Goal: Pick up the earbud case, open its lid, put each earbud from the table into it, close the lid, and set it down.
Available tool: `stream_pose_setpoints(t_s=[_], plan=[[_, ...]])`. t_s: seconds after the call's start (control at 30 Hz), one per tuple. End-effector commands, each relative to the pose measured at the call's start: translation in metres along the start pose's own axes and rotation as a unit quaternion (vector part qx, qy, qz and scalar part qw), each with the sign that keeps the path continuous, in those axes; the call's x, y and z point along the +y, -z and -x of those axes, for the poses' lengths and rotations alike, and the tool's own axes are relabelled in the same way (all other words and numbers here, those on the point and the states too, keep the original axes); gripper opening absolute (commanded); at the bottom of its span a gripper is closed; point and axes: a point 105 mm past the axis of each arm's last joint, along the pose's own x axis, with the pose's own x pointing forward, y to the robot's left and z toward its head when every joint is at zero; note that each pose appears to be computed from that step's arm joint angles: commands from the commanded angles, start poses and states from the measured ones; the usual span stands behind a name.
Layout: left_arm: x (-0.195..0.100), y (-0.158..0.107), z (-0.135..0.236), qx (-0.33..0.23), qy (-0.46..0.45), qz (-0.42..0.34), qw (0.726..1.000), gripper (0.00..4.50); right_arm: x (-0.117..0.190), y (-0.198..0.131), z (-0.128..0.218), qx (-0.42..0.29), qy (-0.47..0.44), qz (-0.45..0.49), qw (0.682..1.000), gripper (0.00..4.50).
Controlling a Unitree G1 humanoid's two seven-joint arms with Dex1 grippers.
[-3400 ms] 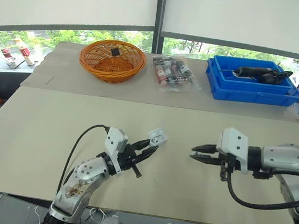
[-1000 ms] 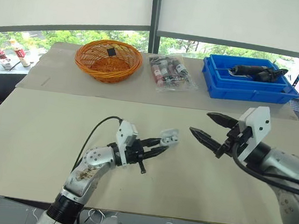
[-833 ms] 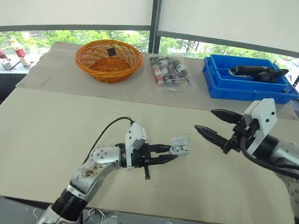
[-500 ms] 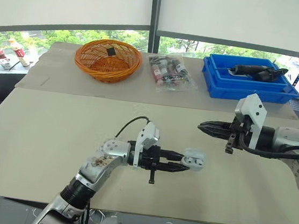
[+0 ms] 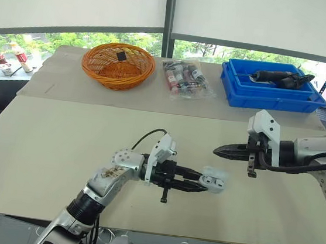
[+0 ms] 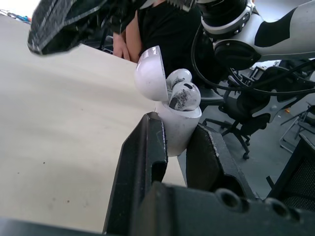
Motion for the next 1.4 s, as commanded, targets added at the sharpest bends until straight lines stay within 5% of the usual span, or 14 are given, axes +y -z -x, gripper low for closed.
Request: stream_pose_setpoints(t_s=[0.03, 0.6, 1.4], plan=[[-0.003, -0.012, -0.004, -0.014, 0.016, -0.018, 1.000, 0.53, 0.004, 0.000, 0.001, 0.012, -0.009, 0.009, 1.000, 0.00], [0.001, -0.007, -0.002, -0.006, 0.000, -0.017, 1.000, 0.53, 0.038, -0.001, 0.011, 0.020, -0.099, -0.022, 0.995, 0.00], [0.008, 0.003, 0.003, -0.002, -0.032, 0.030, 0.999, 0.53, 0.057, -0.010, 0.020, 0.003, -0.093, -0.032, 0.995, 0.00]])
